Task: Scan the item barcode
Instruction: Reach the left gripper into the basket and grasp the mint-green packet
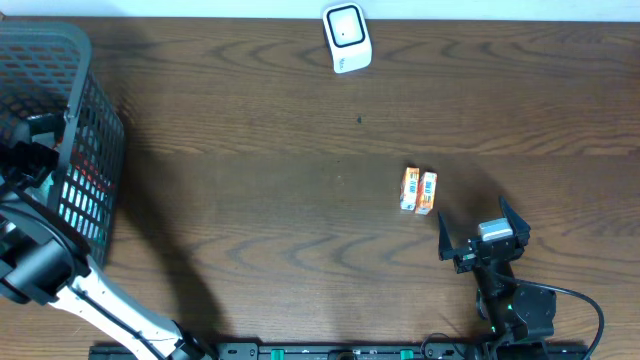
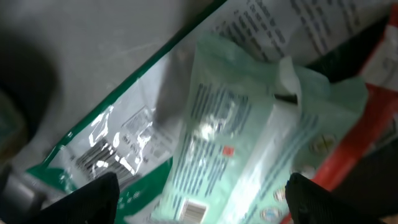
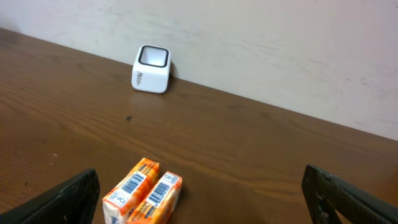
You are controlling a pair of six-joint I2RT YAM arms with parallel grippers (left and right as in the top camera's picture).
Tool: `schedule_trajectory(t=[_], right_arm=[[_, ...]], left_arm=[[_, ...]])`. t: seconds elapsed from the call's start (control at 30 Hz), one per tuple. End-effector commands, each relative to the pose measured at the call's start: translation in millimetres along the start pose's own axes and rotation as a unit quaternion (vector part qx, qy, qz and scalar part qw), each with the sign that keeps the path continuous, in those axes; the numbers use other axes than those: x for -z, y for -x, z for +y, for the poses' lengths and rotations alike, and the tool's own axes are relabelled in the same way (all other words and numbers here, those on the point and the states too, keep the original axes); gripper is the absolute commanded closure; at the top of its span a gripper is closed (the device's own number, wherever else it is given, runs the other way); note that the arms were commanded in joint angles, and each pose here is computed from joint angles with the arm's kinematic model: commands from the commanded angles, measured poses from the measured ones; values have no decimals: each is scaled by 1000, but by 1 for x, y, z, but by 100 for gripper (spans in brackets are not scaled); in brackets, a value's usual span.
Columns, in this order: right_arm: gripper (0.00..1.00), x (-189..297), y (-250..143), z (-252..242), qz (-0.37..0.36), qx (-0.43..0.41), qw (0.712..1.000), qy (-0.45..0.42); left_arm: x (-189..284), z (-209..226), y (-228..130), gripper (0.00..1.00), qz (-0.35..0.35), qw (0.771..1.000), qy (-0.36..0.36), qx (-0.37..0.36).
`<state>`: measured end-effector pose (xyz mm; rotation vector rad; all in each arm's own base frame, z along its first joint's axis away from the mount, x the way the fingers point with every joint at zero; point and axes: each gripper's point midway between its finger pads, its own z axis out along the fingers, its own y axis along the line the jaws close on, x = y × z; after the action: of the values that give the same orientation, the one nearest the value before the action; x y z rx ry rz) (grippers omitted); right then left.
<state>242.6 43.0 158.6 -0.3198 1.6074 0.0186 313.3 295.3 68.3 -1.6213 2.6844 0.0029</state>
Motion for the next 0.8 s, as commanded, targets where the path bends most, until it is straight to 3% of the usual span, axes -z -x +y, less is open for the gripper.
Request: schedule_trajectory(t=[0.0, 0.23, 0.53, 0.57, 0.63, 0.67, 0.77], right_arm=[[1, 0, 0, 2, 0, -1, 1000, 3], [1, 0, 0, 2, 0, -2, 1000, 3], [1, 0, 0, 2, 0, -1, 1000, 3], [1, 0, 0, 2, 0, -1, 1000, 3], [1, 0, 0, 2, 0, -1, 1000, 3], [1, 0, 0, 2, 0, -1, 1000, 3], [1, 0, 0, 2, 0, -2, 1000, 3]], left_arm=[[-18, 0, -5, 14, 21, 1000, 4, -6], [-36, -3, -6, 16, 21, 1000, -6, -11], [-18, -14, -3, 20, 3, 999, -40, -23], [-18, -14, -3, 25, 2, 999, -40, -25], [-18, -13, -4, 57, 5, 999, -39, -25], [-18, -13, -5, 67, 6, 999, -38, -24], [-18, -13, -5, 85, 7, 999, -38, -24]])
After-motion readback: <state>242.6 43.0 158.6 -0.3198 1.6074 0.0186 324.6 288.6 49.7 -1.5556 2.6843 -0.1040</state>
